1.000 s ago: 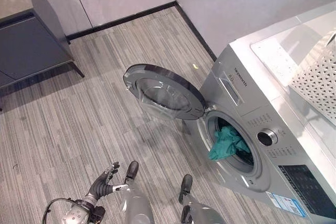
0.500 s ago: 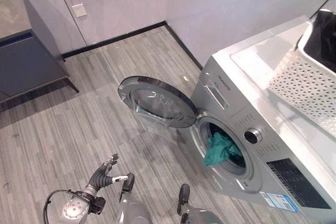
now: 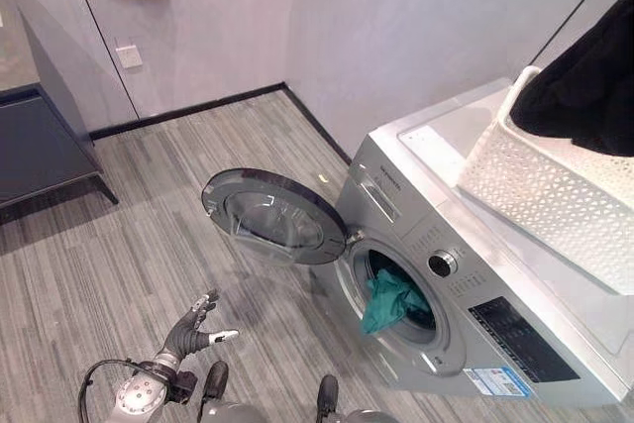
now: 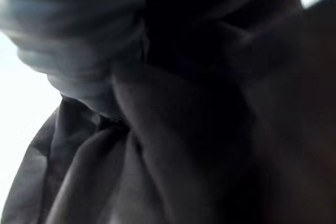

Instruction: Grab the laundry basket,head to the washer,open it,put in the laundry and shut it.

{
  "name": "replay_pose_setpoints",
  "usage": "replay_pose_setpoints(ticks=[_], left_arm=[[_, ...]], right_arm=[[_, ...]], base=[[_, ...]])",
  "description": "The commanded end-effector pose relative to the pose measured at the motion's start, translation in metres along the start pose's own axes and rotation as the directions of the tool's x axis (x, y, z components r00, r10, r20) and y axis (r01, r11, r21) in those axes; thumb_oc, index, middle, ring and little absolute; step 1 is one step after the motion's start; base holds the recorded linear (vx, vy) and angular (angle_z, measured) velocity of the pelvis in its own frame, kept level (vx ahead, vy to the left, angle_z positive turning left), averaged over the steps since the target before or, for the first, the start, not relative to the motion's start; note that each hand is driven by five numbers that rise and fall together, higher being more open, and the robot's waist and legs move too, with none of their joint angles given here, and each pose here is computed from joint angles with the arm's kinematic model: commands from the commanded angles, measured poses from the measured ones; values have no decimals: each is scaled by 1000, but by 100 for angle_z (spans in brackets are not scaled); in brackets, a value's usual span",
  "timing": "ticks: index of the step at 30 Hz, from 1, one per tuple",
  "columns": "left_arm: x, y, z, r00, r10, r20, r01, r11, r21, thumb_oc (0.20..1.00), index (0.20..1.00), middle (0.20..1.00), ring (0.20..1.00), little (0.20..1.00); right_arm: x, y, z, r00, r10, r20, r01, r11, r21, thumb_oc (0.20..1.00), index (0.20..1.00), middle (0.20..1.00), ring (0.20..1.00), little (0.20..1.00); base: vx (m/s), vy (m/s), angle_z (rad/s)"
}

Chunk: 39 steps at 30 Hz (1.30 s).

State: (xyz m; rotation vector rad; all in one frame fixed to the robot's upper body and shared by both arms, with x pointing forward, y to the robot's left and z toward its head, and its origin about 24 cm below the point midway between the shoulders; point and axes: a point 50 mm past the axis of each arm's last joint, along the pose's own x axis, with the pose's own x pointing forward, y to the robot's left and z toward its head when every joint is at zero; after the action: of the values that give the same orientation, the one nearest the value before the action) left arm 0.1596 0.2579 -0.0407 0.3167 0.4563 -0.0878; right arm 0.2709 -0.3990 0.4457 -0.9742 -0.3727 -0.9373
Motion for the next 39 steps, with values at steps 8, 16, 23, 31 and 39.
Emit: replay_pose_setpoints(ticks=[8, 16, 23, 31, 39], left_arm=[[2, 22, 18, 995, 68, 73, -79, 984, 159, 1000, 1000, 1000, 1000, 1000], [10, 14, 22, 994, 58, 95, -74, 983, 171, 1000, 1000, 1000, 1000, 1000], [17, 4, 28, 990, 50, 134, -70, 987, 146, 1000, 1000, 1000, 1000, 1000], [18, -4, 40, 981, 10, 194, -39, 988, 147, 1000, 1000, 1000, 1000, 1000], [25, 13, 71, 941, 91, 325, -152, 974, 166, 1000, 1000, 1000, 1000, 1000]], right_arm=[[-13, -115, 10, 791, -583, 184, 611, 750, -253, 200, 200, 200, 200, 200], [-22, -131, 23, 727, -611, 314, 684, 681, -260, 200, 200, 200, 200, 200], [-19, -118, 30, 746, -579, 329, 656, 724, -213, 200, 200, 200, 200, 200], [-12, -84, 33, 814, -498, 299, 565, 798, -209, 200, 200, 200, 200, 200], [-35, 8, 78, 822, -341, 456, 359, 932, 51, 200, 200, 200, 200, 200]], base=[[-6, 8, 0], [-40, 37, -1], [-82, 150, -43], [-181, 421, -43], [-267, 252, -43]])
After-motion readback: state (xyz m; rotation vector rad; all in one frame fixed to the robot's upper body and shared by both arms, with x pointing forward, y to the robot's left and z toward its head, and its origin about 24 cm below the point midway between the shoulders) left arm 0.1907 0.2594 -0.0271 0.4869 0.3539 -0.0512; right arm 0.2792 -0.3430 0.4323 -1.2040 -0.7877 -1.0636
